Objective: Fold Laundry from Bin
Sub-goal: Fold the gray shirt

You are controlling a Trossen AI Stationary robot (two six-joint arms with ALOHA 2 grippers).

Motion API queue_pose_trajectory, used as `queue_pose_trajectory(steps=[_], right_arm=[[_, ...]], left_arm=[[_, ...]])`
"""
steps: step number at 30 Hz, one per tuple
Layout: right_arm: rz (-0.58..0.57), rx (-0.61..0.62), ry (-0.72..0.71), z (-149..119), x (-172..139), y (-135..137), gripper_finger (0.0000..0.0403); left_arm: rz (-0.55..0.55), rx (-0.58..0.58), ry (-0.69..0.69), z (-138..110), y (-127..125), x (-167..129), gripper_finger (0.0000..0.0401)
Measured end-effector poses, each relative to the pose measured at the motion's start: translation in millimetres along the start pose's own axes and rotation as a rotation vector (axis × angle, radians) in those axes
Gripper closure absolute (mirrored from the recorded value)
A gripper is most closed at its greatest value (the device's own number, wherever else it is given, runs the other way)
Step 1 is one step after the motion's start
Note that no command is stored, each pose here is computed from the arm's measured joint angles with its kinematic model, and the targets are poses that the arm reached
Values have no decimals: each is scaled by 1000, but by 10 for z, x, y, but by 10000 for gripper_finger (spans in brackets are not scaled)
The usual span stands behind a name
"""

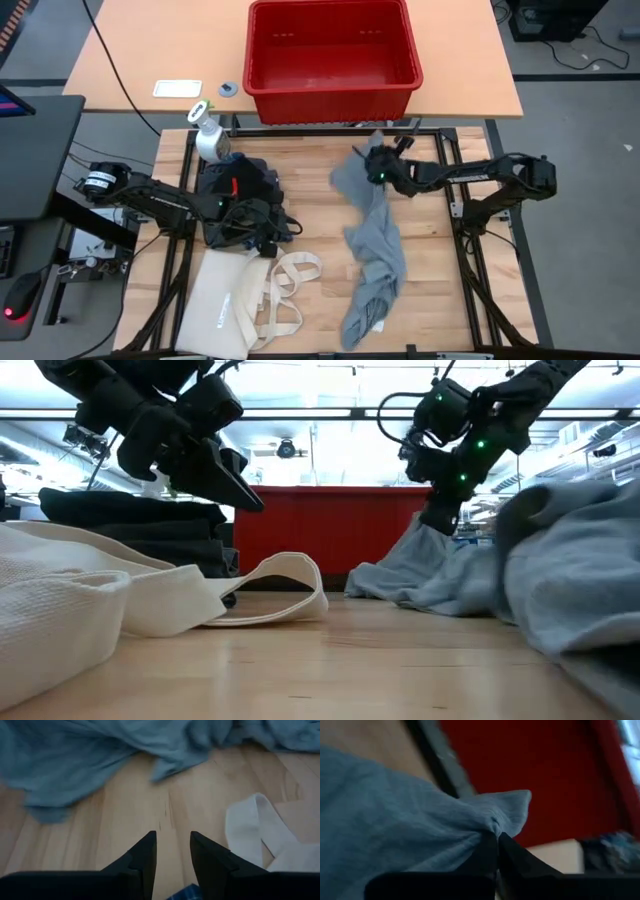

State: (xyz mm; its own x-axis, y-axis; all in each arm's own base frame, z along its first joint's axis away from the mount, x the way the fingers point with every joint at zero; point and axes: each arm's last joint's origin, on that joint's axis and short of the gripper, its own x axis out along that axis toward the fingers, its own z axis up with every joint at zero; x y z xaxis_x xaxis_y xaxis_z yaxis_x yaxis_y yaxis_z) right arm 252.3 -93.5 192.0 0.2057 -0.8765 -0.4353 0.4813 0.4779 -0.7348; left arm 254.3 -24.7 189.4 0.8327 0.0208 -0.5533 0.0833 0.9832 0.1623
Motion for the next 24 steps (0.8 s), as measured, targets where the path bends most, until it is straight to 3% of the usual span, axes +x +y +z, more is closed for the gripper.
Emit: queue_pose_trajectory(steps=[4,8,13,17,21,24], right_arm=[[-62,-13,85,-86,129,-153,372],[115,43,176,-249,255,-198,342],[185,88,344,-418,251,-259,283],[248,197,422,-285,54,-382,243],[325,285,436,-65,-297,-451,230],[594,300,342,122,-524,-273,229]], left_arm=[[-1,-20,15,-14,-1,0,280],[-3,-30,28,-27,-2,0,280],[-3,-48,38,-36,-3,-1,280],[-3,-52,34,-33,-3,0,280],[-3,-56,31,-30,-3,0,280],[-3,-56,30,-29,-5,0,280]])
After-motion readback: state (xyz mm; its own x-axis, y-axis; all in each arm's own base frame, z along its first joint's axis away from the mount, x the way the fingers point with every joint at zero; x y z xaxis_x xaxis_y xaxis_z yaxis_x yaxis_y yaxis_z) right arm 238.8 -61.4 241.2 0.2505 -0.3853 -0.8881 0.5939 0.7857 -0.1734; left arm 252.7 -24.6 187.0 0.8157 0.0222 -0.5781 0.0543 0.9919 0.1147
